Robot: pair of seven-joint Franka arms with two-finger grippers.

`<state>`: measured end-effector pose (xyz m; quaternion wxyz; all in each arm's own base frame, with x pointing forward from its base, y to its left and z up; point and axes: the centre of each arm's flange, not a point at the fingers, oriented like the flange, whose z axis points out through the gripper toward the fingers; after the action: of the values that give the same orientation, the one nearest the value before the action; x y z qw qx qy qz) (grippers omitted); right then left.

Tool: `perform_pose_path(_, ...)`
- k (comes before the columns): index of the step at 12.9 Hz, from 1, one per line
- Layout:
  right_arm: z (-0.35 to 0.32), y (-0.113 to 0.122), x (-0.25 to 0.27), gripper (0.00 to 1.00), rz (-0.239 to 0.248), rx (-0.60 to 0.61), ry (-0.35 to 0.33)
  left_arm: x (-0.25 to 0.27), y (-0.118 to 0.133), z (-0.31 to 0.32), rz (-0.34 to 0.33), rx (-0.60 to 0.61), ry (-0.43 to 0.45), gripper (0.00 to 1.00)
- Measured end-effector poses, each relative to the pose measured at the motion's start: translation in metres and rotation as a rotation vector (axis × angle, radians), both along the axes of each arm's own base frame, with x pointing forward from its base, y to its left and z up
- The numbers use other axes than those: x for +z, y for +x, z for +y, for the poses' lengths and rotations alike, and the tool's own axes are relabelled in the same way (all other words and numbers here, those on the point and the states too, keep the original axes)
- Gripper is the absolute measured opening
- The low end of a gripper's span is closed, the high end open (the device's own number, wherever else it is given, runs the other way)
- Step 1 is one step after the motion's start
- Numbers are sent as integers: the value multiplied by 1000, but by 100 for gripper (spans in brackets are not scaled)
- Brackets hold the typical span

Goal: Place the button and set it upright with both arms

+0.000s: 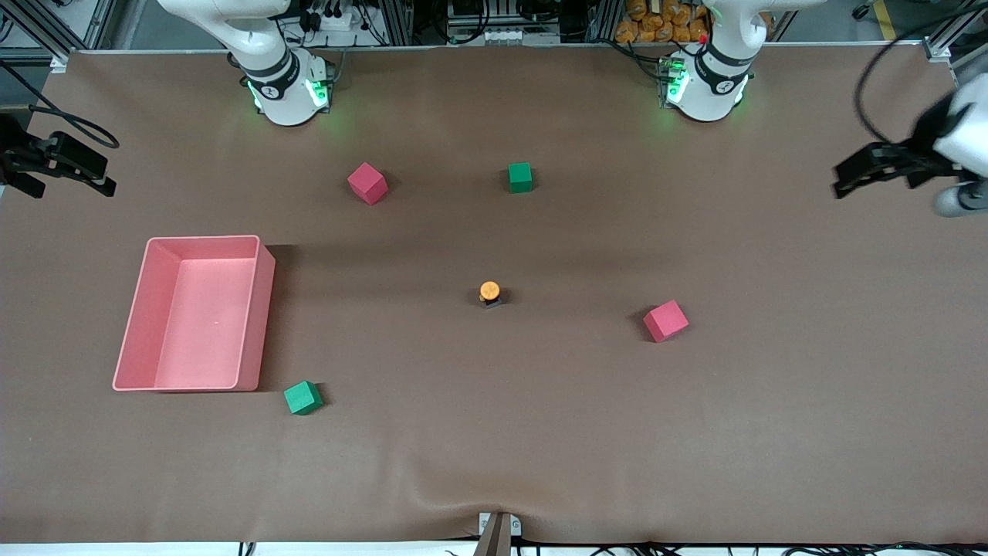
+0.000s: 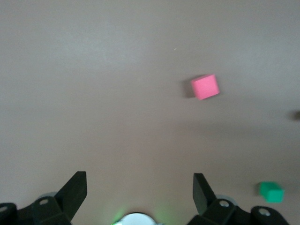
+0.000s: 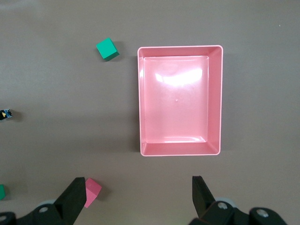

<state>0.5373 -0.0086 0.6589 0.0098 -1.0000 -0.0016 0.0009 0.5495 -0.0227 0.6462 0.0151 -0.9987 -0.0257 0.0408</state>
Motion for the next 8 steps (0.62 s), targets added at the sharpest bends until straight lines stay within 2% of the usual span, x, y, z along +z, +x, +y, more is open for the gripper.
perform_pose_path(4,0,0,0,100,0,0,0,-20,-10,52,23,-20,-9,100)
perform_pose_path(8,0,0,0,100,0,0,0,-4,-30,35,-9,-37,3,100)
